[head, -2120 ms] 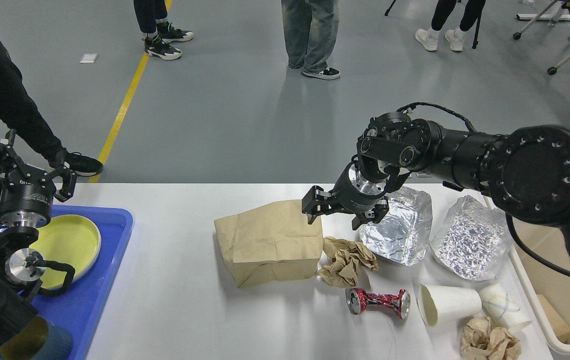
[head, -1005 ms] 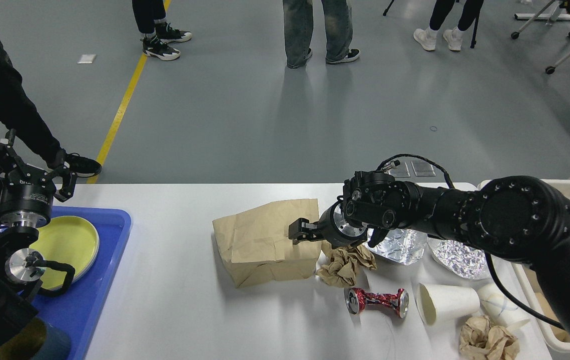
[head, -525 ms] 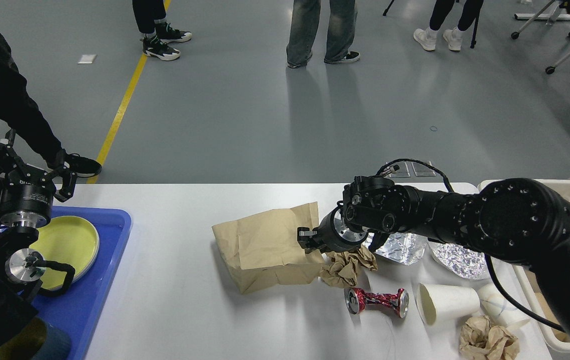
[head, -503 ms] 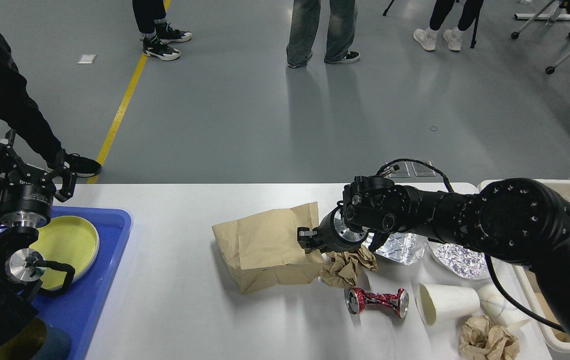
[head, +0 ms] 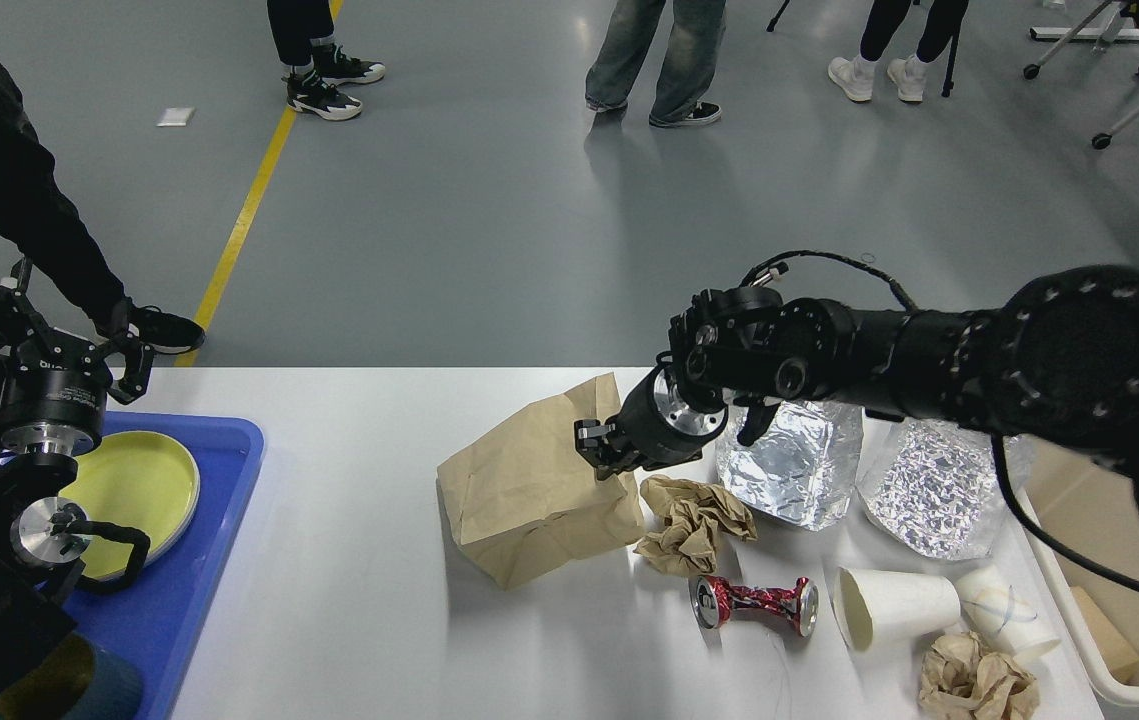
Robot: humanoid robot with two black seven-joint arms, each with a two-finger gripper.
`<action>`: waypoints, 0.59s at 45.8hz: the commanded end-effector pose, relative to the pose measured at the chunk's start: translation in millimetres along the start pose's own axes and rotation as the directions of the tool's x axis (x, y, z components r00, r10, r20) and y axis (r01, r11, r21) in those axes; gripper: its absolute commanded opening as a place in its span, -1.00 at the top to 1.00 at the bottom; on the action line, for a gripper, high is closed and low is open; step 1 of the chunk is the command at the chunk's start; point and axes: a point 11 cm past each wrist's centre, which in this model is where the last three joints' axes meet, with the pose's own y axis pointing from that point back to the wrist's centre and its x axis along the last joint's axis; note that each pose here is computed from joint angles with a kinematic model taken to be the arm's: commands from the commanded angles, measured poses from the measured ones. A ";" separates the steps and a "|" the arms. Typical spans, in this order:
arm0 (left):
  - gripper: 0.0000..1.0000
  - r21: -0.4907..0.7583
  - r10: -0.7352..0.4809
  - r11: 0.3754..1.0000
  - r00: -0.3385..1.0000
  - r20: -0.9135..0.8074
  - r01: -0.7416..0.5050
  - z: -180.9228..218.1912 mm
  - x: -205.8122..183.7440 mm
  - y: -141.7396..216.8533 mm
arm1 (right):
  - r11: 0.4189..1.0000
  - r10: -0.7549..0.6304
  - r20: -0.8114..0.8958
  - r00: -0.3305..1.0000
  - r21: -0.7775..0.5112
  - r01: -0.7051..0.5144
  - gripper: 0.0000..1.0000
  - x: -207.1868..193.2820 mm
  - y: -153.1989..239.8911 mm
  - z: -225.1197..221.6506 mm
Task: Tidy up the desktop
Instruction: 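Lift the paper bag and carry it into the cream bin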
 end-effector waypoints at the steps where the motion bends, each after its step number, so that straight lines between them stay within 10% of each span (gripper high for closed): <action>1: -0.93 0.000 0.000 1.000 1.000 0.000 0.000 0.0 0.1 0.0 | 0.997 0.042 0.000 0.999 0.067 -0.042 1.00 20.9 53.1 -14.2; 17: -0.93 0.000 0.000 1.000 1.000 0.000 0.000 0.0 0.1 0.0 | 0.936 0.329 0.014 0.944 0.130 -0.328 1.00 90.1 236.5 -15.2; 27: -0.93 0.000 0.000 1.000 1.000 0.000 0.000 0.0 0.1 0.0 | 0.908 0.394 0.134 0.909 0.098 -0.407 1.00 95.2 280.8 44.8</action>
